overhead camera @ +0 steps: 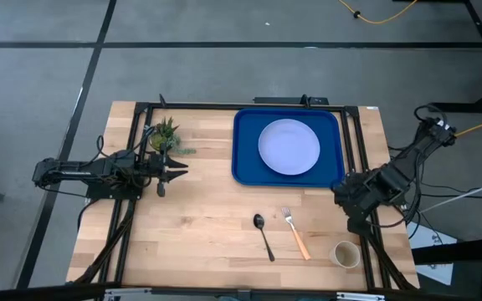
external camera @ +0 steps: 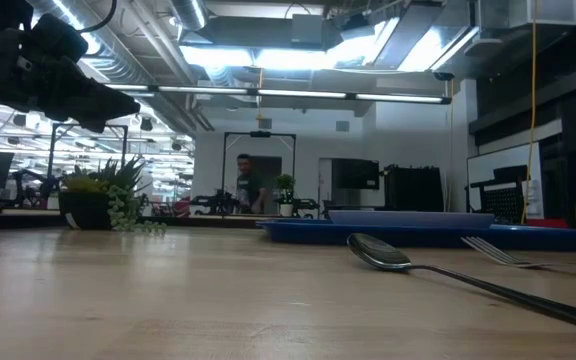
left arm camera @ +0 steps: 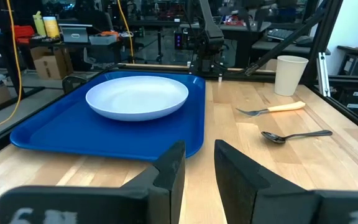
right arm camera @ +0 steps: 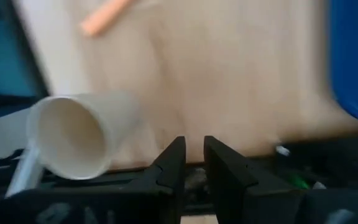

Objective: Pick and place plate/cup/fork/spoon on tray
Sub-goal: Put the gray cup to the top right of the purple plate on the blue serving tray

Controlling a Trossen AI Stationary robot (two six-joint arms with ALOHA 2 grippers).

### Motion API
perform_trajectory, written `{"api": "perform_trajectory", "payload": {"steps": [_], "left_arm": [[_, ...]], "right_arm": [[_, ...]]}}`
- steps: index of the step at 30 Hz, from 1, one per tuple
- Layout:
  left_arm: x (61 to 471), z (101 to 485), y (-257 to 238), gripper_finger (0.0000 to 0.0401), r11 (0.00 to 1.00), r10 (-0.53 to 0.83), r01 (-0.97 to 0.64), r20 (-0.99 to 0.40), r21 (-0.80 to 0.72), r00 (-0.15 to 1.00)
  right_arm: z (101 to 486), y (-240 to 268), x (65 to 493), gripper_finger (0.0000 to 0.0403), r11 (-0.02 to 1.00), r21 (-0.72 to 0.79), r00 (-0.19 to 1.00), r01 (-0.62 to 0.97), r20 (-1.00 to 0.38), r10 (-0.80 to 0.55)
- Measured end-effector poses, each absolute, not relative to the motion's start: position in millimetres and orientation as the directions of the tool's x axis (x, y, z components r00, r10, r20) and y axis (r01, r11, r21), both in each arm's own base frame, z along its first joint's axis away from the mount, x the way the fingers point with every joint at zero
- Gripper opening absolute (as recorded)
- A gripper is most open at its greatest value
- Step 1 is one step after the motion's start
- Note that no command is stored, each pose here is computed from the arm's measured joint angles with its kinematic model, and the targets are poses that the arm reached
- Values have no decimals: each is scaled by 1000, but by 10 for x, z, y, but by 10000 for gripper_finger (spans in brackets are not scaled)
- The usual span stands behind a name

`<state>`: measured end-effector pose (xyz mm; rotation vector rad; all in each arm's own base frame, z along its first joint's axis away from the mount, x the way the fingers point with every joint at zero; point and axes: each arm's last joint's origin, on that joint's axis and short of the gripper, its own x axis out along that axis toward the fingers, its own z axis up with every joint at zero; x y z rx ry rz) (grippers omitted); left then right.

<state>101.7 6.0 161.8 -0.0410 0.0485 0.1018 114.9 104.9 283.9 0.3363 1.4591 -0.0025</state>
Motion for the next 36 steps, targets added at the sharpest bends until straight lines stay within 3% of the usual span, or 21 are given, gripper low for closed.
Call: {"api": "perform_trajectory", "payload": {"steps": [7, 14, 29, 36], "left_arm": [[1017, 1618, 60, 79, 994, 100, -102, -50, -39, 994], [1017, 1618, 60, 79, 994, 101, -103, -50, -39, 994], [1017, 1618, 60, 79, 994, 101, -103, -51, -38, 994], [1017, 1618, 60, 79, 994, 100, -102, -51, -38, 994]], "right_arm": [[2744, 1283, 1199, 65, 935, 355, 168, 16, -922, 348], [2516, 1432, 1194, 65, 927, 356, 86, 118, -934, 348], [2440, 1606, 1323, 65, 921, 389, 150, 14, -912, 382], [2431, 1602, 1295, 65, 921, 387, 117, 48, -918, 379]]}}
